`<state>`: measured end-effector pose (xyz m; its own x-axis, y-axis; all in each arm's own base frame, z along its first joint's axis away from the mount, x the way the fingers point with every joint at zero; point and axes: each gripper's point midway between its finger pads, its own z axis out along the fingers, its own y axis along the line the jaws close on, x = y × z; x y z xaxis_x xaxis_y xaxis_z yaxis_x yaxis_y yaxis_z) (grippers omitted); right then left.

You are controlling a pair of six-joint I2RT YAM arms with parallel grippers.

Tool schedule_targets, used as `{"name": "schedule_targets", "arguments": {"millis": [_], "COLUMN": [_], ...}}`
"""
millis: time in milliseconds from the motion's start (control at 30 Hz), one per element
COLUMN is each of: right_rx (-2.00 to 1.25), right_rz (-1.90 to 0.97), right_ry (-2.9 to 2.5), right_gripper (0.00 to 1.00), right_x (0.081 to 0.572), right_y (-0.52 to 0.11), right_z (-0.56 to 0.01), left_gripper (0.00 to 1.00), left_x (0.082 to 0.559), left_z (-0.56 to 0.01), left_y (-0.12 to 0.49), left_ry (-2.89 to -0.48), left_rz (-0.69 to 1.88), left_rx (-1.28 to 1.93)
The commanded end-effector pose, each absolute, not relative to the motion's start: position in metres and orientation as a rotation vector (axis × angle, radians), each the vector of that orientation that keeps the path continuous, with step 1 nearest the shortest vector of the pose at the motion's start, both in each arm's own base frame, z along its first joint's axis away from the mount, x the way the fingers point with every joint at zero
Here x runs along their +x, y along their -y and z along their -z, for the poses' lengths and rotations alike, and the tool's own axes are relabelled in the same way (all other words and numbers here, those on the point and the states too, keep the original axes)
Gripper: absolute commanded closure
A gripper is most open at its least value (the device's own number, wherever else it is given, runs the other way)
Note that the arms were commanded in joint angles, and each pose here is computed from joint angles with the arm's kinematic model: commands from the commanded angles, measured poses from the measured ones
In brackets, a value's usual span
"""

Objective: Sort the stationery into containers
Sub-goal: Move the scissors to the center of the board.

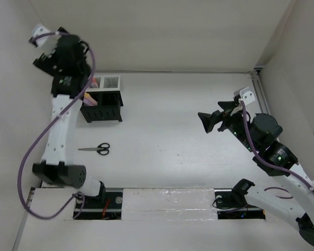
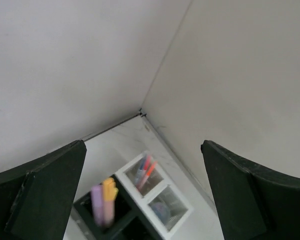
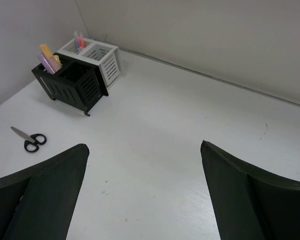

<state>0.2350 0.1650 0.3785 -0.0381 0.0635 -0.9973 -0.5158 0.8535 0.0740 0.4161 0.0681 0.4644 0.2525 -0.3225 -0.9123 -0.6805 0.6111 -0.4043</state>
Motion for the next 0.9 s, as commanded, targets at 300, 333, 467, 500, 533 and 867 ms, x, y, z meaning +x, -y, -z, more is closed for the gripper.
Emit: {"name": "schedule_targets", "arguments": {"millis": [300,333,467,500,533,867], "right_rx": [-0.466,-0.494,-0.643,-0.658,-0.670,-0.821], "right_rz": [-0.520,-0.544,-0.596,-0.597,-0.621,-0.620], "right_ry": [-1.556,-1.558,-1.625,-1.616,-1.589,-1.614], "right_gripper": [0.00,0.00,0.00,0.00,0.00,0.01], "right_x": [0.242,0.242,0.252,0.252,0.250,0.253], "right_y": [-0.188,-0.196,-0.232,-0.237,-0.243,-0.292], "right_z": [-0.393,-0.393,-0.367,-0.367,-0.369,-0.348], "left_gripper": [0.00,0.00,0.00,0.00,0.00,0.00], "left_x": [0.280,0.274,0.255,0.249,0.248,0.242], "left_z": [-0.295,-0.285,-0.242,-0.215,-0.202,-0.147], "left_y": [-0.043,-0.044,-0.029,-0.018,-0.014,-0.002], "left_ry": [-1.773,-1.781,-1.893,-1.979,-2.005,-2.085], "left_rz": [0.087,0.074,0.122,0.153,0.170,0.208], "left_rx": [-1.105,-1.128,-1.141,-1.140,-1.154,-1.268]}}
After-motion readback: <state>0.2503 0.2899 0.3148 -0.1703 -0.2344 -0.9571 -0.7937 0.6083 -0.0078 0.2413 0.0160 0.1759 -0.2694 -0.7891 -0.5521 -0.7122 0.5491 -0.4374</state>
